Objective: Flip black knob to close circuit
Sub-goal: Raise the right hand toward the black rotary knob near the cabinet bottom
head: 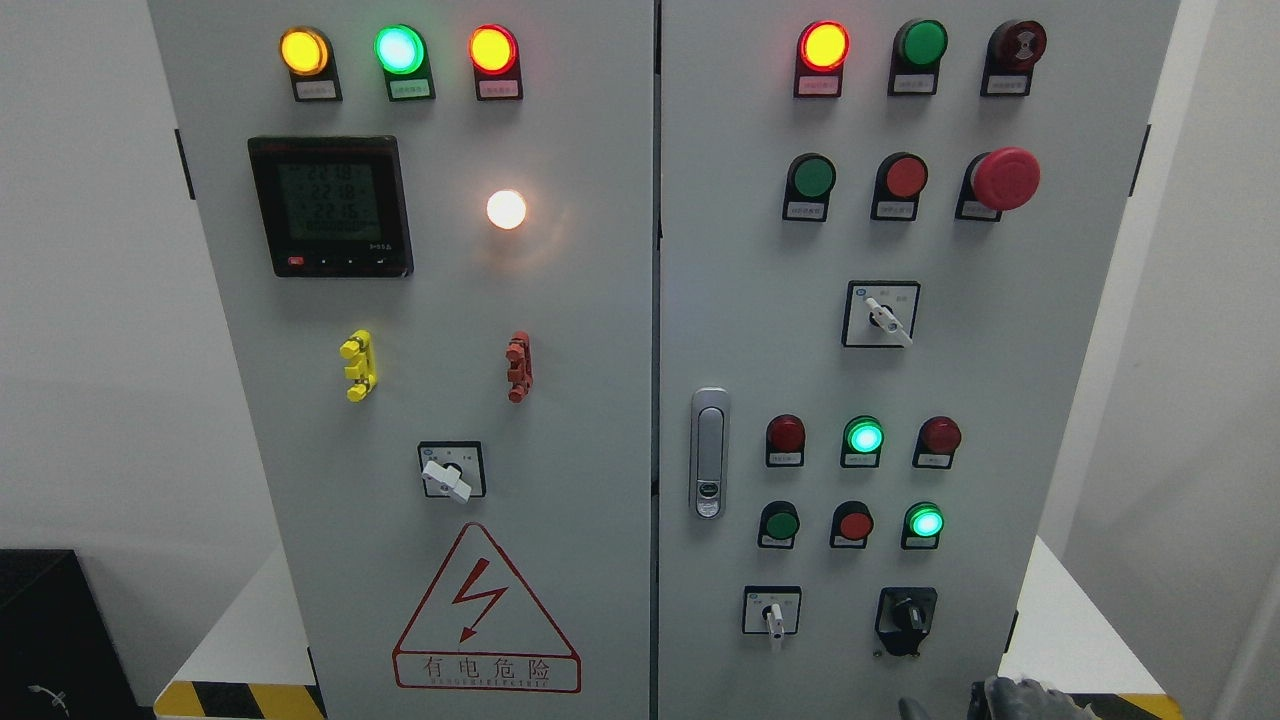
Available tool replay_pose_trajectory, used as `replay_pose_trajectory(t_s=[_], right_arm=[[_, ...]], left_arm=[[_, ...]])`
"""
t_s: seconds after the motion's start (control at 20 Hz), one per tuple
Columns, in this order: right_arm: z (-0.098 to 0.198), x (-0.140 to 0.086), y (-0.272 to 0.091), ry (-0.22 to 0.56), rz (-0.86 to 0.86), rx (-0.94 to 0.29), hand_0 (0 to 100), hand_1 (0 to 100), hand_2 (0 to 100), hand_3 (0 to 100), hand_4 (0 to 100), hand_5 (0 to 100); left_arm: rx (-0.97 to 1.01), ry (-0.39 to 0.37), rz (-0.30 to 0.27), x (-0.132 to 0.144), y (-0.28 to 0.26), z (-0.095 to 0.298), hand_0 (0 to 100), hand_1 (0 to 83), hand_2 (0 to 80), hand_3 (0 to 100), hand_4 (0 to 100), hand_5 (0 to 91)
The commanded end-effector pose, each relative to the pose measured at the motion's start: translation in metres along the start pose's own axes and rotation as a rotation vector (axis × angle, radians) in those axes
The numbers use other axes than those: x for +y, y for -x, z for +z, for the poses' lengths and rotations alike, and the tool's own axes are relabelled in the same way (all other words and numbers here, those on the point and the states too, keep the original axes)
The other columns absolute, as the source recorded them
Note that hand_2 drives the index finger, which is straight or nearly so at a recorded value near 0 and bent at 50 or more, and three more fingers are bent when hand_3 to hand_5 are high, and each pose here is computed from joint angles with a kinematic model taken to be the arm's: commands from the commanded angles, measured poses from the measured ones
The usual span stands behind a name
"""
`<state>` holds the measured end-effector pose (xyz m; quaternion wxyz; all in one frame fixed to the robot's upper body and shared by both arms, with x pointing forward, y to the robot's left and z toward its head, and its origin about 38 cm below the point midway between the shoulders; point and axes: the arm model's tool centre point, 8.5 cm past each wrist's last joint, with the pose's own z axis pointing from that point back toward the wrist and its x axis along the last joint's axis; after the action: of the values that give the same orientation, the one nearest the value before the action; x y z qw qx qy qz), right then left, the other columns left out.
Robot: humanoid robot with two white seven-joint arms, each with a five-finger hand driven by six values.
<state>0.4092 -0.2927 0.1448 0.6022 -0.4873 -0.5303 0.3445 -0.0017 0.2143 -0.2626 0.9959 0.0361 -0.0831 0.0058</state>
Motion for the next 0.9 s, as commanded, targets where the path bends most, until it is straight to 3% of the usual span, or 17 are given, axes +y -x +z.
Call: replay_pose_trajectory(t_s=[0.0, 0.85], right_arm=[[-0.004, -0.013, -0.014, 0.032, -0.001, -0.024, 0, 3, 79, 91, 71, 72], [-0.009, -0.028, -0.022, 0.054, 0.014, -0.033, 0, 3, 78, 91, 71, 72]], left_arm=[[0.017, 0.008, -0.042, -0.001, 0.007, 0.002, 0, 0.0, 0.0, 0, 0, 0.0], [0.017, 0.008, -0.041, -0.001, 0.007, 0.002, 0, 0.0, 0.0, 0, 0, 0.0]])
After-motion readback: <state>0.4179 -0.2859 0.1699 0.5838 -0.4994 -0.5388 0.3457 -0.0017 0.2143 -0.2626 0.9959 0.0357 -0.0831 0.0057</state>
